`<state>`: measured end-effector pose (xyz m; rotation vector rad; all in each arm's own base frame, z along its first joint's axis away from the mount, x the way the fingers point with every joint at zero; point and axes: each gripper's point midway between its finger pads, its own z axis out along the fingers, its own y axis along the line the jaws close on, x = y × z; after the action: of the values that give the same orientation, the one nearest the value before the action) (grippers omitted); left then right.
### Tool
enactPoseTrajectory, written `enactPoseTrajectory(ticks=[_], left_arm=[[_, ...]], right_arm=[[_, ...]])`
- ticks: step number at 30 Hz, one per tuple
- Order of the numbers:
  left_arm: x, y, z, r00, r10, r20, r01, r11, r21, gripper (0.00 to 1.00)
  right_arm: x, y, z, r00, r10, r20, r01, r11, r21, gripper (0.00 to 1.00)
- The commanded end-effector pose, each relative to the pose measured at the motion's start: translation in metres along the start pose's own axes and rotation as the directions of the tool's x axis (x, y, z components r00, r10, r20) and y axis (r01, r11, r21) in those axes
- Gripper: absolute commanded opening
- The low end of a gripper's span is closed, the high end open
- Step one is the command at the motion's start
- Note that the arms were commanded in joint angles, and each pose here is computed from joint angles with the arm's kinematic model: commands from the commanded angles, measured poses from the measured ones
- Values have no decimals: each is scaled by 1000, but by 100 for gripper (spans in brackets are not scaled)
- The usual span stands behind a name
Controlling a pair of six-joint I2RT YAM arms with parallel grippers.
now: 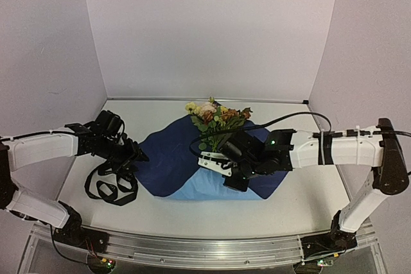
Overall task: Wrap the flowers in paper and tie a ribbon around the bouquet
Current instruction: Fold the bottom corner of the flattened wrapping paper at the center of the board, then press the fold line of the 1/4-folded wrapping paper.
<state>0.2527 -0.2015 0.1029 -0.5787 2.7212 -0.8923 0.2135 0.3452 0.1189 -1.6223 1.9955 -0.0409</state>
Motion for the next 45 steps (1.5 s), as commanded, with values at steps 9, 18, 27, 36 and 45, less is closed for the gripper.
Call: enactPoseTrajectory(ticks=[9,18,27,36,45], left_arm=[[4,-108,-33,832,482,274,-545,804,239,43],[46,-119,33,794,581,180,-607,736,299,30],[59,-89,86,815,576,66,-572,782,248,20],[59,-56,113,840,542,6,-537,832,139,13],[47,-33,130,867,499,-6,-499,867,1,6]], right_arm=[[-27,-69,61,993,115,-35,-115,993,17,0],[-8,-96,94,978,177,-110,-169,982,81,0],[-1,-106,114,969,202,-143,-188,976,108,4],[-9,-119,122,962,239,-131,-221,966,135,11],[-17,-121,51,900,421,-112,-412,906,92,70]])
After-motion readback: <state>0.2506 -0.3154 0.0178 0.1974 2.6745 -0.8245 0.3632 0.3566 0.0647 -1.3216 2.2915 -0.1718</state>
